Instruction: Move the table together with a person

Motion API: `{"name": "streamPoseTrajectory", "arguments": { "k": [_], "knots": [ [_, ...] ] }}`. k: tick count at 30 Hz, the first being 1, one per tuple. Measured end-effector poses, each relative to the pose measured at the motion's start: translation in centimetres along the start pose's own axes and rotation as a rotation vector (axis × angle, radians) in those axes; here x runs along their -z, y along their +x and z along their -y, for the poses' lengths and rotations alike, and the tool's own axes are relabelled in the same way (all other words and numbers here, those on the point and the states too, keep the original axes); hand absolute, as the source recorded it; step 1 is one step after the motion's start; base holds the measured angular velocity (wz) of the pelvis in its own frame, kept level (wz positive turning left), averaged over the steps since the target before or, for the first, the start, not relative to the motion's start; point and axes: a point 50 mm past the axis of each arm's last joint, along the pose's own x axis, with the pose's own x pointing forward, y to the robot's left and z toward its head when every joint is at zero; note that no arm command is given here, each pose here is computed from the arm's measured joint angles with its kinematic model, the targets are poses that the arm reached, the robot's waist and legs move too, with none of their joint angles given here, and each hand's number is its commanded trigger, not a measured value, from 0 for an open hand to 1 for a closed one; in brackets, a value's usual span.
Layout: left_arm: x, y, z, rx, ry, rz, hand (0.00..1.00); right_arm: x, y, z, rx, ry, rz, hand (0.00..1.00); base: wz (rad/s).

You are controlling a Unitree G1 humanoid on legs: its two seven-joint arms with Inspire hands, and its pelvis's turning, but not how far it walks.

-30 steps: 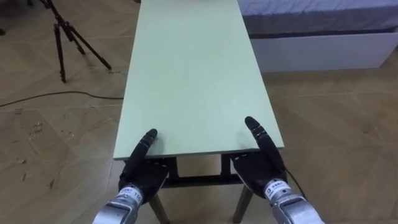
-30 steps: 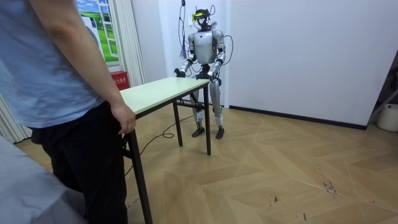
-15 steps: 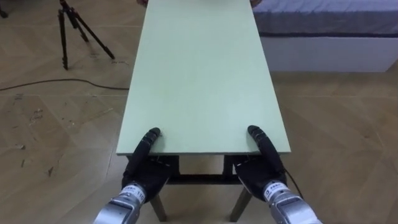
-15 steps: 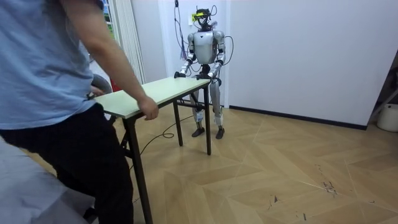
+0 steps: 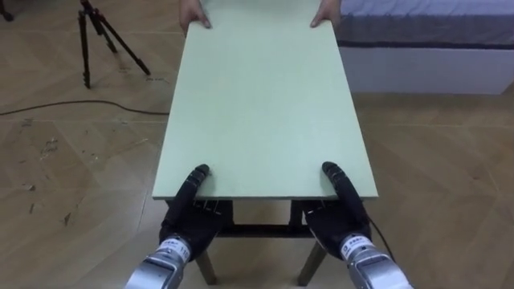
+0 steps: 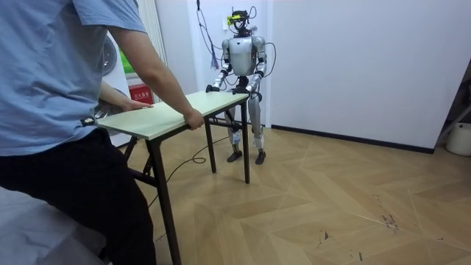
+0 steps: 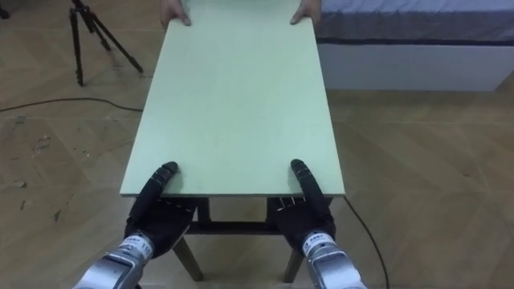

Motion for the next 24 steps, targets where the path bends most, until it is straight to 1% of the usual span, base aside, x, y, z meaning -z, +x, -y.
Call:
{"name": "streamPoseTrajectory", "arguments": {
  "k": [8, 13, 20, 24],
  "knots": [
    [0.5, -0.3, -0.6, 0.014, 0.058, 0.004, 1.00, 0.0, -0.5, 0.3, -0.026, -0.031, 0.021, 1.00, 0.00],
    [0.8, -0.9, -0.5, 0.035, 0.072, 0.010, 1.00, 0.1, -0.7, 0.4, -0.052, -0.050, 0.041, 1.00, 0.00],
    [1.0, -1.0, -0.3, 0.057, 0.095, 0.025, 1.00, 0.3, -0.9, 0.6, -0.077, -0.044, 0.053, 1.00, 0.00],
    [1.2, -2.2, -0.1, 0.084, 0.107, 0.052, 1.00, 0.7, -1.9, 0.7, -0.106, -0.036, 0.055, 1.00, -0.01]
  ]
}}
